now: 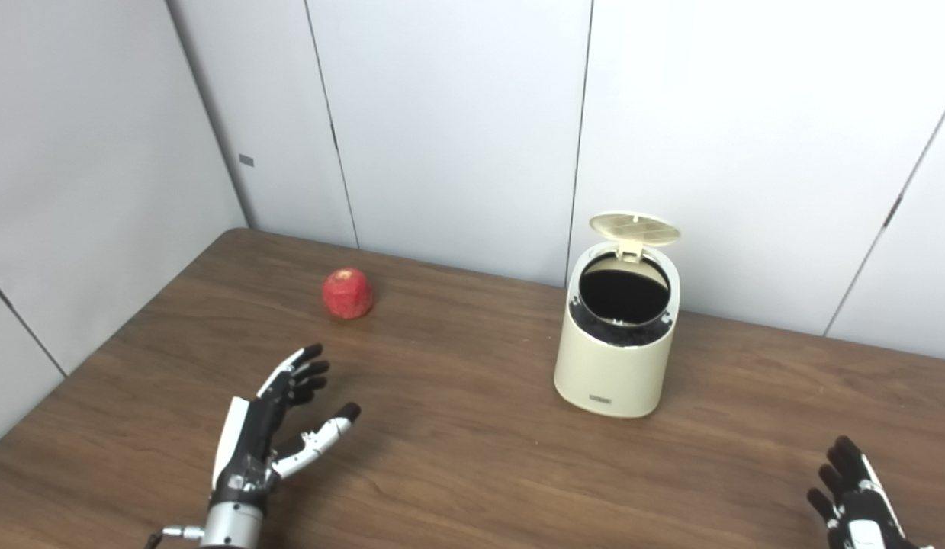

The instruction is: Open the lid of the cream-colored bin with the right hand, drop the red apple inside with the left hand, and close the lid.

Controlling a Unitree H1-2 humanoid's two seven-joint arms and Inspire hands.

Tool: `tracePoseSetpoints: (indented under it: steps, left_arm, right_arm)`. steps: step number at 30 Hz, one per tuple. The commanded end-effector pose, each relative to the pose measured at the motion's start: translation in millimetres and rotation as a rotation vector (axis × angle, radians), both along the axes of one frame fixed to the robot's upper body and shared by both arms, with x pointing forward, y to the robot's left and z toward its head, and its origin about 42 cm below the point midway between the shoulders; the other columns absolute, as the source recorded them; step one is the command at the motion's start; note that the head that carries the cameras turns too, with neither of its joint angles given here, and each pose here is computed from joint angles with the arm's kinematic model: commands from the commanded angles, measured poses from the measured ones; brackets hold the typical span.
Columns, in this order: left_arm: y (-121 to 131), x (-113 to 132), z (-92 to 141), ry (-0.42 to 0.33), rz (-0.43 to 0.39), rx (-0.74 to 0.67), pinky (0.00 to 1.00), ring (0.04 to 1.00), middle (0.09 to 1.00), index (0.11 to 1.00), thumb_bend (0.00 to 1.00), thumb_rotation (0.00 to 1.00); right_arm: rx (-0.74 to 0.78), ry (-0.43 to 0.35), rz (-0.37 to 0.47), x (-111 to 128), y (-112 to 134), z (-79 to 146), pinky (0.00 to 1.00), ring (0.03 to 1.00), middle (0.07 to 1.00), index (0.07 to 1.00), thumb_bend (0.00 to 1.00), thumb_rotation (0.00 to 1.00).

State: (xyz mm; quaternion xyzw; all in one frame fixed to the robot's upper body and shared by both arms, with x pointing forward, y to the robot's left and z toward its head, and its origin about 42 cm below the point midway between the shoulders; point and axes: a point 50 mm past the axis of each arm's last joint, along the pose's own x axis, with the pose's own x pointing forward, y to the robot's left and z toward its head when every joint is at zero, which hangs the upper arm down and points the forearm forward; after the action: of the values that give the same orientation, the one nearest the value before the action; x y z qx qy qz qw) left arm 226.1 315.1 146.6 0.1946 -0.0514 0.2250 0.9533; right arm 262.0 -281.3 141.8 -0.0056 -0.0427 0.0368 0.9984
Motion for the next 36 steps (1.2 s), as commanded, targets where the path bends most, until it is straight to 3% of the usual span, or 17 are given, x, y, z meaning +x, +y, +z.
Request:
tracePoseSetpoints:
  steps: [1,9,16,22,30,36]
  left_arm:
    - [8,13,17,-0.056,0.018,0.053,0.64,0.734,0.791,0.859,0.78,0.23]
    - [53,45,48,-0.017,0.098,0.210,0.72,0.774,0.813,0.857,0.82,0.24]
    - [79,79,53,0.006,0.121,0.235,0.71,0.764,0.802,0.852,0.83,0.20]
    - [87,115,59,0.069,0.083,0.324,0.62,0.727,0.815,0.835,0.83,0.17]
    - [93,160,71,0.175,0.014,0.392,0.74,0.828,0.860,0.865,0.88,0.20]
    - [90,189,84,0.300,-0.039,0.438,0.69,0.829,0.899,0.920,0.90,0.26]
  right_arm:
    - [-0.006,-0.082,0.016,5,-1,15,0.92,0.971,0.967,0.936,0.64,0.83]
    - [-0.033,-0.084,0.017,5,-4,15,0.89,0.946,0.950,0.922,0.66,0.84]
    - [-0.028,-0.092,0.027,3,-1,13,0.89,0.943,0.947,0.924,0.67,0.84]
    - [-0.006,-0.099,0.035,5,2,10,0.94,0.961,0.956,0.940,0.72,0.87]
    - [0.034,-0.084,0.023,5,6,8,0.96,0.970,0.965,0.949,0.71,0.86]
    - [0.026,-0.090,0.018,2,7,11,0.93,0.962,0.956,0.948,0.71,0.86]
